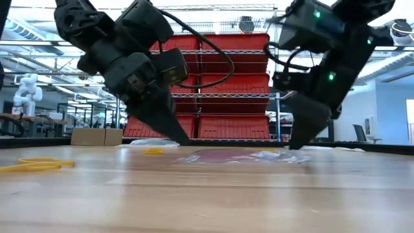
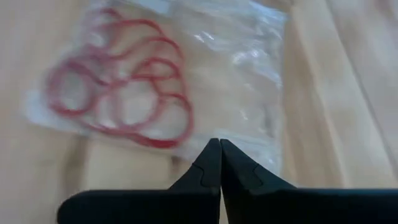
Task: Sort rubber bands
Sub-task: Put the red rubber band into the bottom right transparent zip lock bag, then close the bottom right transparent zip lock bag
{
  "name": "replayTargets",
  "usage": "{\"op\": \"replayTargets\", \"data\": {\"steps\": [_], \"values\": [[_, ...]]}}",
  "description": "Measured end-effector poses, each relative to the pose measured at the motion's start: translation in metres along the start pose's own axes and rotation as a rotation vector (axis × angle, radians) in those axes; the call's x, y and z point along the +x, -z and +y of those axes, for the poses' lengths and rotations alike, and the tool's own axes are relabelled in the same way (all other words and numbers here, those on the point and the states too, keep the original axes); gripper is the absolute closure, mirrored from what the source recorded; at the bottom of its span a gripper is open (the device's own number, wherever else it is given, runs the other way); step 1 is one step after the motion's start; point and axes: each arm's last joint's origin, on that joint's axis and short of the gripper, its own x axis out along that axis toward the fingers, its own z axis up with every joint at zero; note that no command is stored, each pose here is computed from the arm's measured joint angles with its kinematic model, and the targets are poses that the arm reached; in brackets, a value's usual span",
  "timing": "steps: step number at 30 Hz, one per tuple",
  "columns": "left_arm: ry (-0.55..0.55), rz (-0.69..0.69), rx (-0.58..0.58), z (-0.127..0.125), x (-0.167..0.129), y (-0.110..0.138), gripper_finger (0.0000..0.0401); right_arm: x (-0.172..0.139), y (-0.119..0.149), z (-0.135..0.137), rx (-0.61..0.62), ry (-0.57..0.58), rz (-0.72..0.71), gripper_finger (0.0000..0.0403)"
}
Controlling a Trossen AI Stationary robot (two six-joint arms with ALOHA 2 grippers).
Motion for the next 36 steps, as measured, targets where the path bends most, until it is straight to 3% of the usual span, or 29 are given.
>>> {"op": "replayTargets", "data": {"steps": [5,7,11,15,19,28,36], "values": [[0.117,-0.045,0.078,-0.019,0.011,0.0,0.0399,-0.011,-0.011,-0.006,0.016,-0.032,-0.041,0.0402],[0.093,-0.083,0.114,-0.021,0.011,-0.009,0.0399,-0.018,-0.013,-0.006,0.028,-0.059,-0.061,0.0402],[-0.051,-0.145,0.095,-0.001,0.007,-0.024,0.0399,-0.033,-0.01,0.01,0.007,-0.223,-0.076,0.0402],[-0.121,-0.174,0.039,0.027,0.003,-0.033,0.0399,-0.044,-0.001,0.037,-0.033,-0.441,-0.087,0.0402],[-0.163,-0.191,-0.003,0.05,-0.003,-0.037,0.0399,-0.05,0.016,0.056,-0.053,-0.515,-0.077,0.0403],[-0.121,-0.132,-0.067,0.072,0.006,-0.026,0.0399,-0.022,0.039,0.071,-0.039,-0.489,0.045,0.0403],[-0.058,-0.019,-0.126,0.065,0.023,-0.007,0.0399,-0.024,0.036,0.062,-0.016,-0.451,0.084,0.0403]]}}
